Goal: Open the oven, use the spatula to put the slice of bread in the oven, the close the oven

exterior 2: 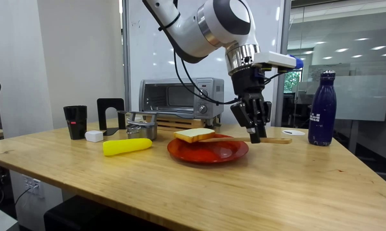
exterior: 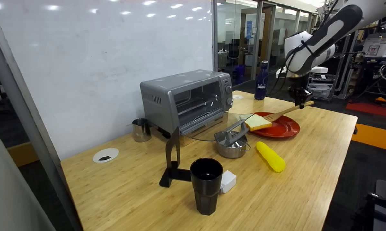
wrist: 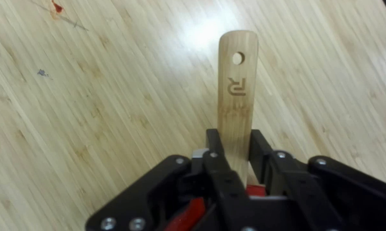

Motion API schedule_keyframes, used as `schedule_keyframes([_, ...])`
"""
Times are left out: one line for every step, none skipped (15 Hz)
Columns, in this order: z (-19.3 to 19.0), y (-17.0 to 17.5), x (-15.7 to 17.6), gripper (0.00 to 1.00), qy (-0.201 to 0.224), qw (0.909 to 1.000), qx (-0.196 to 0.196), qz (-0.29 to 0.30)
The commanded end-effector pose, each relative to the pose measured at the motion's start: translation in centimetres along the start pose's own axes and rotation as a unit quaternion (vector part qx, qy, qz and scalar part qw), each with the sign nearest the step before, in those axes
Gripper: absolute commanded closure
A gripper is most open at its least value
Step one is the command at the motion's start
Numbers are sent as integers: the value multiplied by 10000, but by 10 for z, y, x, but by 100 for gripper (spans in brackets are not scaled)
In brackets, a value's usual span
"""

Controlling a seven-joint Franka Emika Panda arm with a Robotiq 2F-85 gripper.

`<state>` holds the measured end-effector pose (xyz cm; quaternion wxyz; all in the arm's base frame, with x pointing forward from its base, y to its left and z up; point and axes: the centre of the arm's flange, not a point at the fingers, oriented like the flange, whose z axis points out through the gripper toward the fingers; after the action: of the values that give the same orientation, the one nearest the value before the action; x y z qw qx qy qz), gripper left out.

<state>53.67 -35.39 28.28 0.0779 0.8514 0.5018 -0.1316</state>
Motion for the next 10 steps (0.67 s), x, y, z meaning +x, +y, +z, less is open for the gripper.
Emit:
schedule_keyframes([15, 2, -2, 93, 360, 9993, -102, 20])
schedule_keyframes([18, 2, -2, 93, 410, 9991, -105, 37])
schedule_keyframes([21, 3, -3, 93, 450, 9989, -103, 38])
schedule_keyframes([24, 3, -3, 93, 484, 9988, -92, 35])
schedule_keyframes([28, 3, -3, 93, 501, 9987, -85, 18])
schedule_keyframes([32, 3, -3, 93, 519, 9986, -92, -7])
schedule_keyframes([34, 3, -3, 93, 534, 9985, -113, -25])
schedule_keyframes([37, 3, -1, 93, 554, 9983, -143, -70])
schedule_keyframes([39, 4, 0, 93, 560, 9982, -169, -114])
schedule_keyframes([40, 4, 2, 93, 569, 9981, -202, -146])
